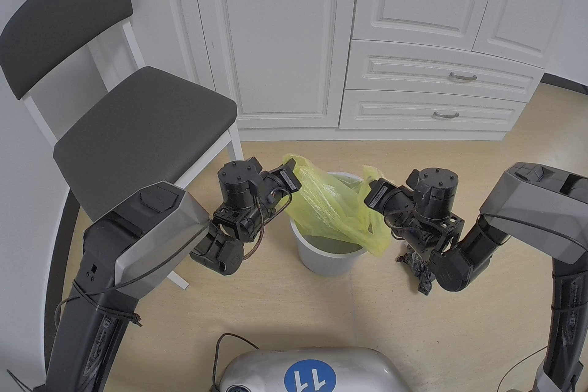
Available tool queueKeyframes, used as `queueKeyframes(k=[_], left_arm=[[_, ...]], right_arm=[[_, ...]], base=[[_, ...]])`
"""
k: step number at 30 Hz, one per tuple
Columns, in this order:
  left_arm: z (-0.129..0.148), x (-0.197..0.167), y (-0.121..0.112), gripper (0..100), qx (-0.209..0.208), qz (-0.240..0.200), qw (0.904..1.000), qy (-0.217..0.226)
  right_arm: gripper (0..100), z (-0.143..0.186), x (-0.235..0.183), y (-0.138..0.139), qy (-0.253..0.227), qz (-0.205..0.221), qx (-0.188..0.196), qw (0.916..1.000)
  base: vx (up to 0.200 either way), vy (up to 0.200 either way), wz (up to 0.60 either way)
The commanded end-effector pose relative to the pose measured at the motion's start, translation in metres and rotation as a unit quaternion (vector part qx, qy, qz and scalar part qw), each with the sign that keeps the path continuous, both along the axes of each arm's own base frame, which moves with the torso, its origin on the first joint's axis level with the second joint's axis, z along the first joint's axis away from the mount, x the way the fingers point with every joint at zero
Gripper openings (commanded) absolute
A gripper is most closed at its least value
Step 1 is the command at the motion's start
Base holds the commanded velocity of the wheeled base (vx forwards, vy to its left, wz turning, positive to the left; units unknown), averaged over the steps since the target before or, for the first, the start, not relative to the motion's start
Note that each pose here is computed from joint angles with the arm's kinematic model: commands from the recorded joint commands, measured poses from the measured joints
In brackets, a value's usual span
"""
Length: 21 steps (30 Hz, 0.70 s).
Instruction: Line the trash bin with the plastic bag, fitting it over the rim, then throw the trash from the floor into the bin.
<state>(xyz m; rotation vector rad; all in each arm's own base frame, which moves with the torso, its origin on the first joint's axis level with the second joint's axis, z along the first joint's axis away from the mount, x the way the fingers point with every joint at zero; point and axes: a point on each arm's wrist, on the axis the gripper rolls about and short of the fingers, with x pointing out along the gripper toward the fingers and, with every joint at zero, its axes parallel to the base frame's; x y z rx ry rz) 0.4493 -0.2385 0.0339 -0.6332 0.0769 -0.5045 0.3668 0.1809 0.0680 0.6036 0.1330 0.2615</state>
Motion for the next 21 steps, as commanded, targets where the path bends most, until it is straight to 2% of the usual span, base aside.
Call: queueKeyframes(k=[1, 8, 15, 21], left_arm=[[-0.001, -0.002, -0.003, 0, 0.0, -0.003, 1.0, 0.001], [-0.017, -0.008, -0.014, 0, 0.011, -0.016, 0.9997, 0.015], [-0.021, -0.008, -0.013, 0, 0.024, -0.014, 0.9991, 0.03], [-0.023, -0.009, -0.011, 0, 0.036, -0.02, 0.9983, 0.041]], right_arm=[[0, 0.0, 0.002, -0.003, -0.001, -0.005, 0.0, 1.0], [0, 0.004, 0.006, -0.01, -0.006, -0.015, 0.002, 0.9999], [0, 0.016, 0.01, -0.025, -0.017, -0.034, 0.0, 0.9993], [0, 0.018, 0.008, -0.039, 0.014, -0.043, -0.063, 0.997]], base=[[0.0, 0.0, 0.0], [0.0, 0.0, 0.0], [0.0, 0.0, 0.0], [0.0, 0.0, 0.0]])
